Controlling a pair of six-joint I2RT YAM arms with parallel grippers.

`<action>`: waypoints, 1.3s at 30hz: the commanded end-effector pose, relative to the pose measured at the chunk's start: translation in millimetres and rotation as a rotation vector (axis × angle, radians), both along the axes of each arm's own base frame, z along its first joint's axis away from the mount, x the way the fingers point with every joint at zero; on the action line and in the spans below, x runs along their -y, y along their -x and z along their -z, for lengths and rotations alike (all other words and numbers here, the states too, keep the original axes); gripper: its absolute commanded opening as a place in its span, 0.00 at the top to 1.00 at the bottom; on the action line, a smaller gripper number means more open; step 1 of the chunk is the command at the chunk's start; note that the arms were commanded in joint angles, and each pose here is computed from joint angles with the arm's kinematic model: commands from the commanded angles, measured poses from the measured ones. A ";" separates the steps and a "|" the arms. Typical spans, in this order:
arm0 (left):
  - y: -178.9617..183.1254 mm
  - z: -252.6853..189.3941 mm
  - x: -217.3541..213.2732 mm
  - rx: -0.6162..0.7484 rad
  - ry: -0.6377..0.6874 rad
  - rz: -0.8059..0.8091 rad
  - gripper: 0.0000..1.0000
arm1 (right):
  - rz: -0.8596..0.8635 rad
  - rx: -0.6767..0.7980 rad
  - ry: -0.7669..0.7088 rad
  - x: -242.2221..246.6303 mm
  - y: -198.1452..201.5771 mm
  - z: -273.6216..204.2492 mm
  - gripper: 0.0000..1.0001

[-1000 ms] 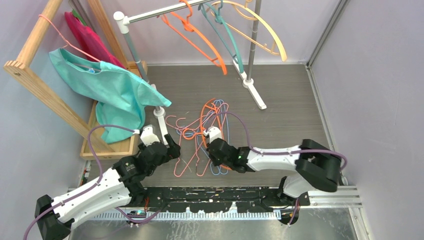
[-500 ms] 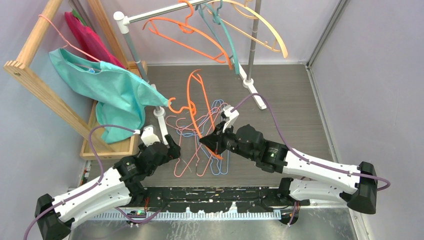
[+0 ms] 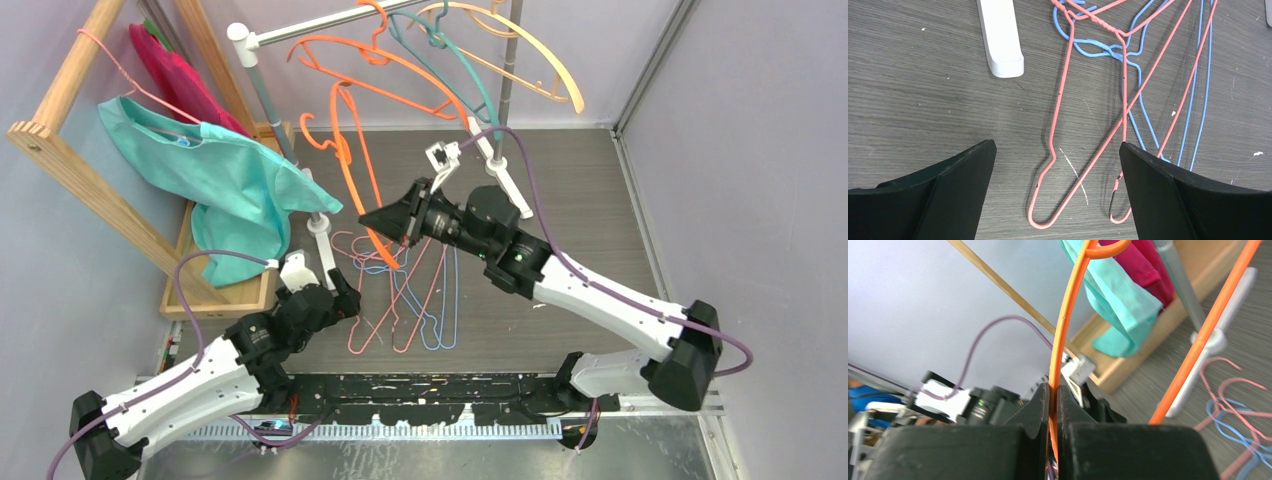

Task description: Organize the hangers

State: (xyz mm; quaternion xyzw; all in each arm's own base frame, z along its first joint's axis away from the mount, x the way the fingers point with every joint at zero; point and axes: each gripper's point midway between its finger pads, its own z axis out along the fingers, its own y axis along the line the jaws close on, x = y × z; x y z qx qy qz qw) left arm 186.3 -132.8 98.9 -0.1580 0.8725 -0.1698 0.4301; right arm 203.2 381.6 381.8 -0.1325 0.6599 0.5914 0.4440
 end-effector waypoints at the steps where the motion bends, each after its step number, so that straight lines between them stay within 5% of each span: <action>1: -8.4 -26.5 0.0 0.061 0.026 -0.020 0.02 | -0.177 0.021 -0.214 -10.2 10.9 -69.9 0.99; 14: -8.0 -25.4 -5.2 0.072 0.021 -0.034 0.02 | -0.248 0.038 -0.345 -8.8 -11.1 -111.5 0.99; 39: -5.3 -34.1 -18.6 0.091 -0.011 -0.053 0.02 | 0.033 0.086 -0.379 -22.1 -119.9 -125.7 0.99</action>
